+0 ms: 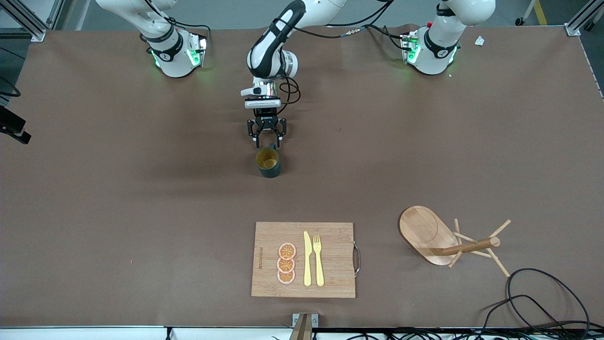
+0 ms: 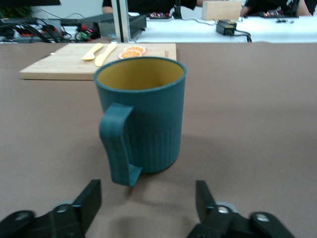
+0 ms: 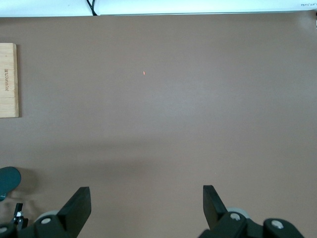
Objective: Transfer cup from left to right arm and place
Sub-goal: 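Set the mug down and open the left gripper, raising it, then withdraw the left gripper while the right gripper reaches the mug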
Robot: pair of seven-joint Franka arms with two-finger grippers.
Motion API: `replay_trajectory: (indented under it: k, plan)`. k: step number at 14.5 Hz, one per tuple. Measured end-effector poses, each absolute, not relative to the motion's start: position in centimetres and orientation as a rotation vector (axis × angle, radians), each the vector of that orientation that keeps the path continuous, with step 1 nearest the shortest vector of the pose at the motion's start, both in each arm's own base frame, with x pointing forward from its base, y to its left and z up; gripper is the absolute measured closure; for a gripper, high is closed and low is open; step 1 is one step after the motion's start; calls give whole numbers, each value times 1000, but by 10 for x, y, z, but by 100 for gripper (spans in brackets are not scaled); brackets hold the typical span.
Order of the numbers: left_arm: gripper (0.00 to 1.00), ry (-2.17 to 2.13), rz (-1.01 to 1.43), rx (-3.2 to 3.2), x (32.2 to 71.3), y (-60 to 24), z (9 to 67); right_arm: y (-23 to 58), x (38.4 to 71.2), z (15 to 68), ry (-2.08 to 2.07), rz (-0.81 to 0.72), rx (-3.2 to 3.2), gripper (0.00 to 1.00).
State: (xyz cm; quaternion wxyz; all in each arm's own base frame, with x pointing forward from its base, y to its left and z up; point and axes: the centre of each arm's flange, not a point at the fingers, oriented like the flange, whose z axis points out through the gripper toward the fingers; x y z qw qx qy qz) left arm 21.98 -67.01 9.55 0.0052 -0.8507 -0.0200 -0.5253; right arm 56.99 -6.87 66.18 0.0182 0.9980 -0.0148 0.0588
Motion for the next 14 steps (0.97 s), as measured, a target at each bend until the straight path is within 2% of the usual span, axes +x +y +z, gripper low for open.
replay_trajectory:
  k: [1, 3, 6, 9, 12, 14]
  plan:
    - [1, -113, -1644, -2652, 210, -673, 98, -69, 570, 662, -46, 182, 3100, 0]
    - [0, -253, -1613, -2636, 184, -682, 123, -69, 570, 662, -46, 182, 3100, 0]
    - [0, -511, -1485, -2624, 178, -686, 173, -63, 572, 657, -31, 166, 3102, 0]
    - [0, -739, -1369, -2656, 182, -690, 257, -37, 583, 640, 38, 120, 3105, 0]
    - [0, -949, -1231, -2660, 215, -673, 355, -12, 598, 611, 102, 44, 3104, 0]
    - [0, -1098, -1112, -2632, 267, -643, 407, 3, 605, 593, 139, -10, 3101, 0]
